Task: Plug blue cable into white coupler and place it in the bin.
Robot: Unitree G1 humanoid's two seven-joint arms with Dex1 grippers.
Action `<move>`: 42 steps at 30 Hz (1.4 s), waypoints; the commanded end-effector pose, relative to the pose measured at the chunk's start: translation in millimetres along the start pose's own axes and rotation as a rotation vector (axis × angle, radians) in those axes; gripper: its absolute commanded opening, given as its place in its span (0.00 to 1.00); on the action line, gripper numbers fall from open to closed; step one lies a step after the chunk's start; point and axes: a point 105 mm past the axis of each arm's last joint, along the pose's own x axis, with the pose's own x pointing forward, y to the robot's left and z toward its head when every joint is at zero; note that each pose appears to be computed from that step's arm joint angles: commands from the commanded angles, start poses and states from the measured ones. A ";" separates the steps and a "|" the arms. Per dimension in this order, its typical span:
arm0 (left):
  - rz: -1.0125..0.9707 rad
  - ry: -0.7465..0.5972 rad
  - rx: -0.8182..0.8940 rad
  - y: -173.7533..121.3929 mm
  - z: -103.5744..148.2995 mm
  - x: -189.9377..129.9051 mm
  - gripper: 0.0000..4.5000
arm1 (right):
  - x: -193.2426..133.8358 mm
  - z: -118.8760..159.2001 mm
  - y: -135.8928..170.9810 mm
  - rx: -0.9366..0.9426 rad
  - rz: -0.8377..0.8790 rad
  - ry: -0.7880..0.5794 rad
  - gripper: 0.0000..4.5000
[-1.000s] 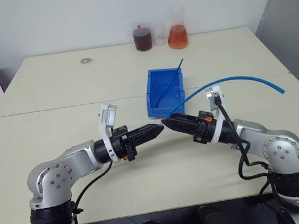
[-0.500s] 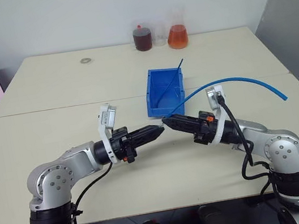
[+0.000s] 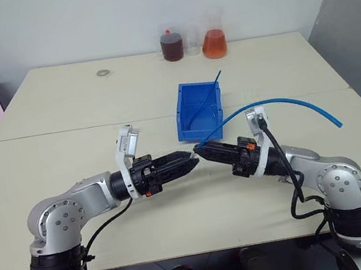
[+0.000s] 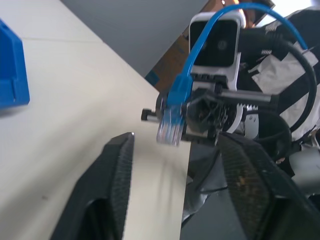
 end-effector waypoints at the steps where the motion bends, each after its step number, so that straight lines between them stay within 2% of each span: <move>1: 0.015 0.018 0.046 -6.3 -2.1 -10.2 0.84 | -1.2 9.6 0.4 -0.050 0.000 -0.037 0.04; 5: 0.099 0.011 0.052 1.5 -7.4 -25.1 0.99 | -3.5 14.4 -6.3 -0.071 -0.036 -0.056 0.04; 10: 0.420 -0.091 0.142 42.4 -1.2 -50.6 1.00 | -9.0 21.1 -14.5 -0.095 -0.081 -0.080 0.04; 13: 0.829 -0.120 0.342 89.4 8.7 -76.8 1.00 | -12.8 21.7 -18.8 -0.112 -0.104 -0.075 0.04; 17: 1.070 -0.135 0.445 111.4 7.3 -85.5 1.00 | -13.8 20.7 -20.2 -0.121 -0.112 -0.070 0.04; 23: 1.216 -0.135 0.423 133.6 1.5 -76.0 1.00 | -9.6 24.2 -15.9 -0.121 -0.099 -0.090 0.04; 35: 1.325 -0.097 0.387 168.7 46.9 -64.6 1.00 | -7.1 25.6 -10.9 -0.142 -0.088 -0.083 0.04; 42: 1.343 -0.093 0.377 178.8 60.1 -65.9 1.00 | -8.2 25.4 -10.7 -0.145 -0.094 -0.083 0.04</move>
